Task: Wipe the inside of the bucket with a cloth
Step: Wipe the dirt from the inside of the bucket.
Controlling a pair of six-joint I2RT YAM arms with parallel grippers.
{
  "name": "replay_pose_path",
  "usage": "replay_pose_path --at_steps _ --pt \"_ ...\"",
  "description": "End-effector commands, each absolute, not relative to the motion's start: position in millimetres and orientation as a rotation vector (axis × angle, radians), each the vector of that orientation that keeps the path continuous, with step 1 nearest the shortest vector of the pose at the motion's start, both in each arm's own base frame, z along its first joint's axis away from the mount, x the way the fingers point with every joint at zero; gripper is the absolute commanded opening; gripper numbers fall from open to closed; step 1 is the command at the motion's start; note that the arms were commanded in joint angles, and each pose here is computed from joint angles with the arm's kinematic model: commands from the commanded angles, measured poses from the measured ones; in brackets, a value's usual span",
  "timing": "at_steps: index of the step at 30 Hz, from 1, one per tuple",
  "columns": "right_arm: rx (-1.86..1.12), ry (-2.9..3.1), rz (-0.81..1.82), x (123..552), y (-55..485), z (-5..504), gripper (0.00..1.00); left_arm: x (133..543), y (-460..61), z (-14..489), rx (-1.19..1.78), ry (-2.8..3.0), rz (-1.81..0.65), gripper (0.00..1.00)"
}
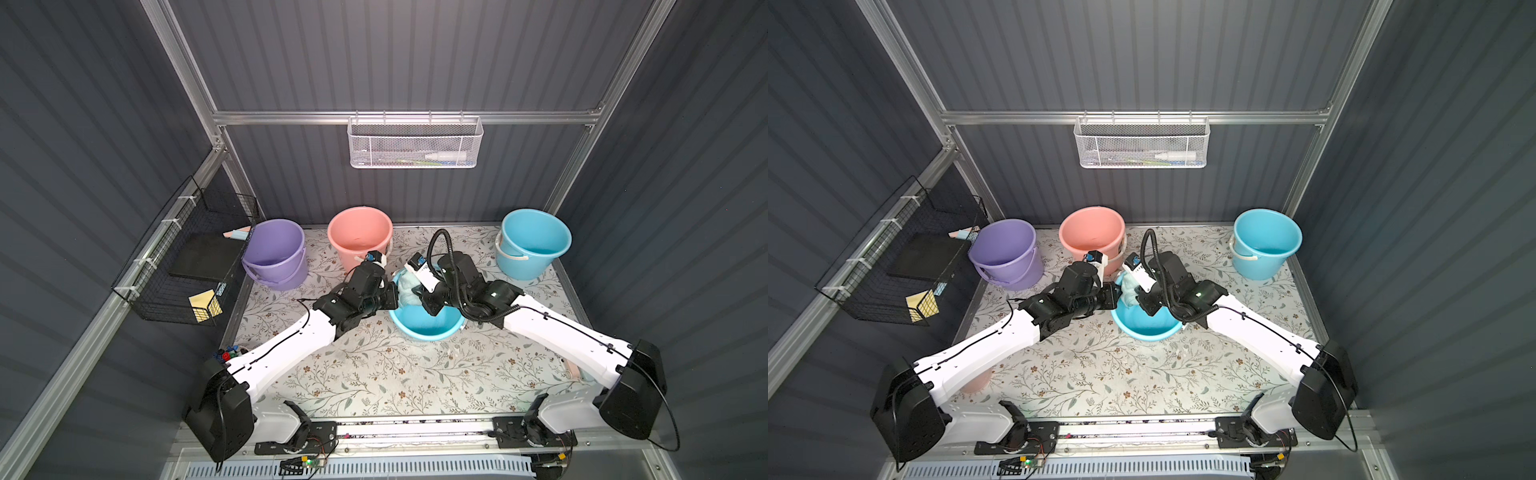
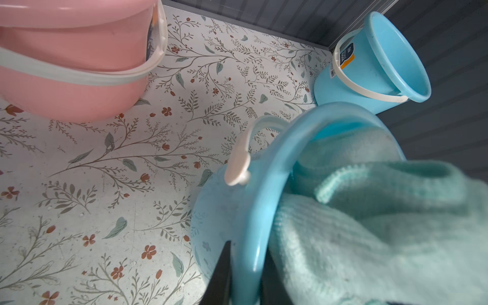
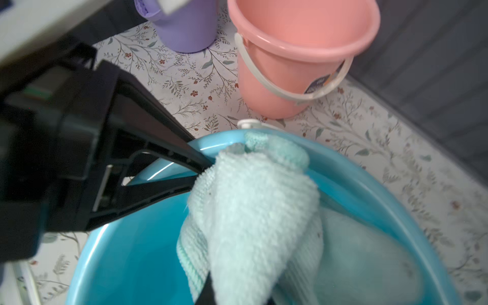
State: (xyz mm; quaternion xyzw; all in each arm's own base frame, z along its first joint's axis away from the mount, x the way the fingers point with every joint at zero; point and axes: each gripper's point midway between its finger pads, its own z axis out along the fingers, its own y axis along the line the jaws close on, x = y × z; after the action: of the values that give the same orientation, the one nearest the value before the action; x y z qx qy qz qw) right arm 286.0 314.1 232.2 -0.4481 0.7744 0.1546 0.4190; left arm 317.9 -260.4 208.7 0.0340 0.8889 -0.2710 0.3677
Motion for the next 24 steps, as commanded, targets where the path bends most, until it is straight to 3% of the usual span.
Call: replay_pose_path --at_steps 1,7,15,19,24 --pt "-1.283 1.709 0.167 300.8 311.7 253.6 0.0 318.4 -266.0 232.5 0.097 2.213 -0.757 0.0" --pt "-1.367 1.83 -0.138 312.7 272.6 243.3 0.0 319.1 -266.3 232.9 0.095 2.212 -0.756 0.0" --pt "-1.62 1.981 -0.378 281.1 213.0 207.4 0.0 319.1 -265.8 232.0 0.097 2.212 -0.751 0.0" --pt "-1.692 2.087 -0.39 257.8 190.6 195.0 0.0 319.3 -264.9 230.7 0.093 2.214 -0.745 0.0" --pt "-1.742 2.247 -0.182 215.6 185.4 186.6 0.0 319.6 -265.1 231.0 0.093 2.215 -0.746 0.0"
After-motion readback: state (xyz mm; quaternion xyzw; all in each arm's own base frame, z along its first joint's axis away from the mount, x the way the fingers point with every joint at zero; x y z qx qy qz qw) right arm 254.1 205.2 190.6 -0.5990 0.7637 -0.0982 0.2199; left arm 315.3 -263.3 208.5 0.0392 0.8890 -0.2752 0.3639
